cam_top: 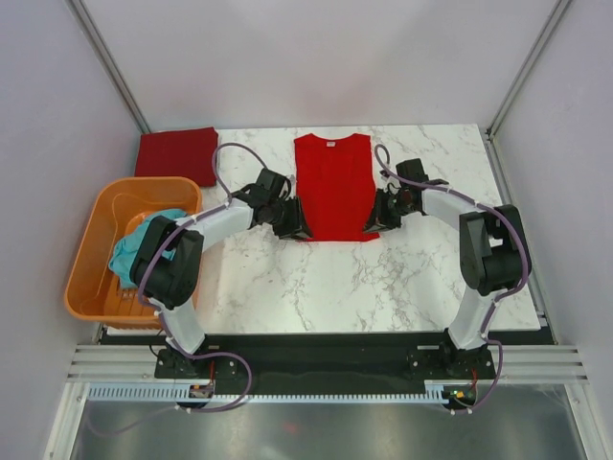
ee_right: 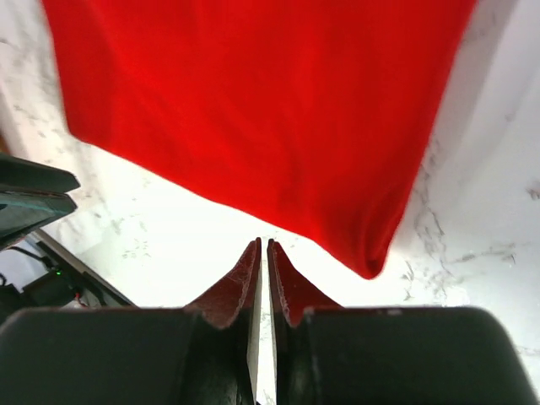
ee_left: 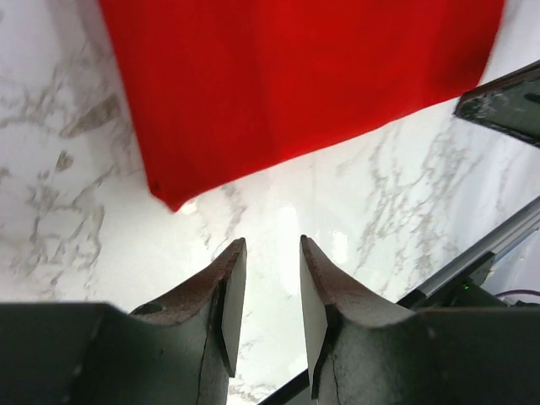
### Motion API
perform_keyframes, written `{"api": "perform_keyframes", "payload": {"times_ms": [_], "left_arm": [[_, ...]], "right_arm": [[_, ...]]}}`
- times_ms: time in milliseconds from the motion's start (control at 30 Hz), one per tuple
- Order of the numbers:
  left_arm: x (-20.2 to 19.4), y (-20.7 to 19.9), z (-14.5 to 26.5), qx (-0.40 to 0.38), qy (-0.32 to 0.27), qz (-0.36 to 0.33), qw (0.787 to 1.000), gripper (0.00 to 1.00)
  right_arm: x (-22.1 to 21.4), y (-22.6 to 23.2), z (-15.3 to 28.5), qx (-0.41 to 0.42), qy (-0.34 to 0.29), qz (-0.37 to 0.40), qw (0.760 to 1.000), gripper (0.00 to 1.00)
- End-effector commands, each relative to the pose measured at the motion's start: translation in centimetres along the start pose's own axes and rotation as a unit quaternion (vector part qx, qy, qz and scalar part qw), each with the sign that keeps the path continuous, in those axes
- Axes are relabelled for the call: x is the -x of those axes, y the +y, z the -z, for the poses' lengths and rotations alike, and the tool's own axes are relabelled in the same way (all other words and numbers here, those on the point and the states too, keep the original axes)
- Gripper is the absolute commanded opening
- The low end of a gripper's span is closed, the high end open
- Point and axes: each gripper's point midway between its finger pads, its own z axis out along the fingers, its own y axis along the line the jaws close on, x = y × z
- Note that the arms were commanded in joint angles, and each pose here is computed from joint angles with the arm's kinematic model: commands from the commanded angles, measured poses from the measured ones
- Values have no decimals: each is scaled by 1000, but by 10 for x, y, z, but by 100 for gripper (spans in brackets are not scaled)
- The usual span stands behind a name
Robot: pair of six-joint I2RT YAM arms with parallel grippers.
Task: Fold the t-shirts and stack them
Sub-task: Fold the tshirt
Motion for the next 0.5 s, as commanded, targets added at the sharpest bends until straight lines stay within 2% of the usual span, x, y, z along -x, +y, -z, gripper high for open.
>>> {"api": "perform_keyframes", "payload": {"times_ms": [0,167,300,467], "left_arm": [[30,-37,10,-52,-26,-12,998,39],[49,-33,-9,-38,-33,-9,999,39],[43,-12,-28,-4,-23,1,1000,39],[19,32,-45,52,1,18,998,39]], "right_arm": [[26,38,15,49,-28,31,998,13],[32,56,-4,68,-11,54,996,13],[23,38,-31,59,15,44,997,13],[14,7,-40,26,26,35,999,13]]}}
